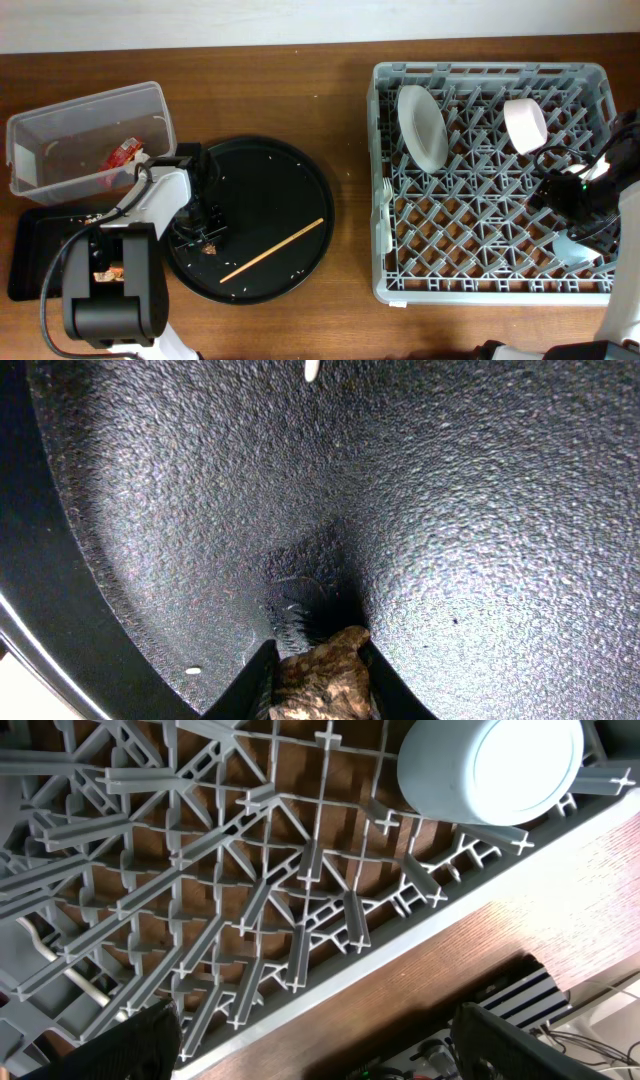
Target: Sort waste into correct bins and load items into the dishwasher rack
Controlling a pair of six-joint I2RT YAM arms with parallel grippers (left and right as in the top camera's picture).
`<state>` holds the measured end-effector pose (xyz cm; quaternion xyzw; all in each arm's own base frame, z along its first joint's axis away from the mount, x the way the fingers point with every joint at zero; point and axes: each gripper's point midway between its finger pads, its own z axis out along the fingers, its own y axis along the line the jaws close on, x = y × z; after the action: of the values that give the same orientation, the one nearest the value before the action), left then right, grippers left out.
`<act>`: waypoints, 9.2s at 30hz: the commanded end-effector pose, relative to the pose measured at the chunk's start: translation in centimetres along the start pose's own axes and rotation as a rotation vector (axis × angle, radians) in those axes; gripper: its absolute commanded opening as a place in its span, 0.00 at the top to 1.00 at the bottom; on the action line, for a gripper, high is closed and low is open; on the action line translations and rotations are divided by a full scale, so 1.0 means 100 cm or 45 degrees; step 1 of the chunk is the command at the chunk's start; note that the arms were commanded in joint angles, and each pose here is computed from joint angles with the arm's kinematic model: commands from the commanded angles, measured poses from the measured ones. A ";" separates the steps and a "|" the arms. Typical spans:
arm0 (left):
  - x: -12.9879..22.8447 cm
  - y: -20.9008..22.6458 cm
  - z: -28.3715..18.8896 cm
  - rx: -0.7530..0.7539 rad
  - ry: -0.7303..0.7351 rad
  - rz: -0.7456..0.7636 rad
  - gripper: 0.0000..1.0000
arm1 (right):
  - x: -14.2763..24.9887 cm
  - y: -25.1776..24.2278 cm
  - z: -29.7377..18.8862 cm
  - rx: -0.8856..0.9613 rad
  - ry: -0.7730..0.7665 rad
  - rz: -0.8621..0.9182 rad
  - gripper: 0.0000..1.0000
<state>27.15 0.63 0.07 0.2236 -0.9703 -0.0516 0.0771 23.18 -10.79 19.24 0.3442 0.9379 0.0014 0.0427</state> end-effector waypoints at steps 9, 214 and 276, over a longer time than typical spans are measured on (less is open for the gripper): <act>-0.020 0.018 -0.029 -0.076 -0.003 -0.024 1.00 | -0.002 0.001 -0.004 -0.010 -0.015 0.001 0.11; 0.045 0.051 -0.213 0.367 -1.122 0.156 0.01 | 0.076 0.072 -0.092 -0.415 -0.834 -0.721 0.01; 0.070 0.063 -0.205 0.395 -1.197 0.147 0.01 | 0.066 0.095 0.032 -0.710 -1.705 -0.769 0.01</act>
<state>21.78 1.64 21.97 0.1346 -0.9069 0.0086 -0.3992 24.63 0.33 15.93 -0.0146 0.7310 0.0147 0.6820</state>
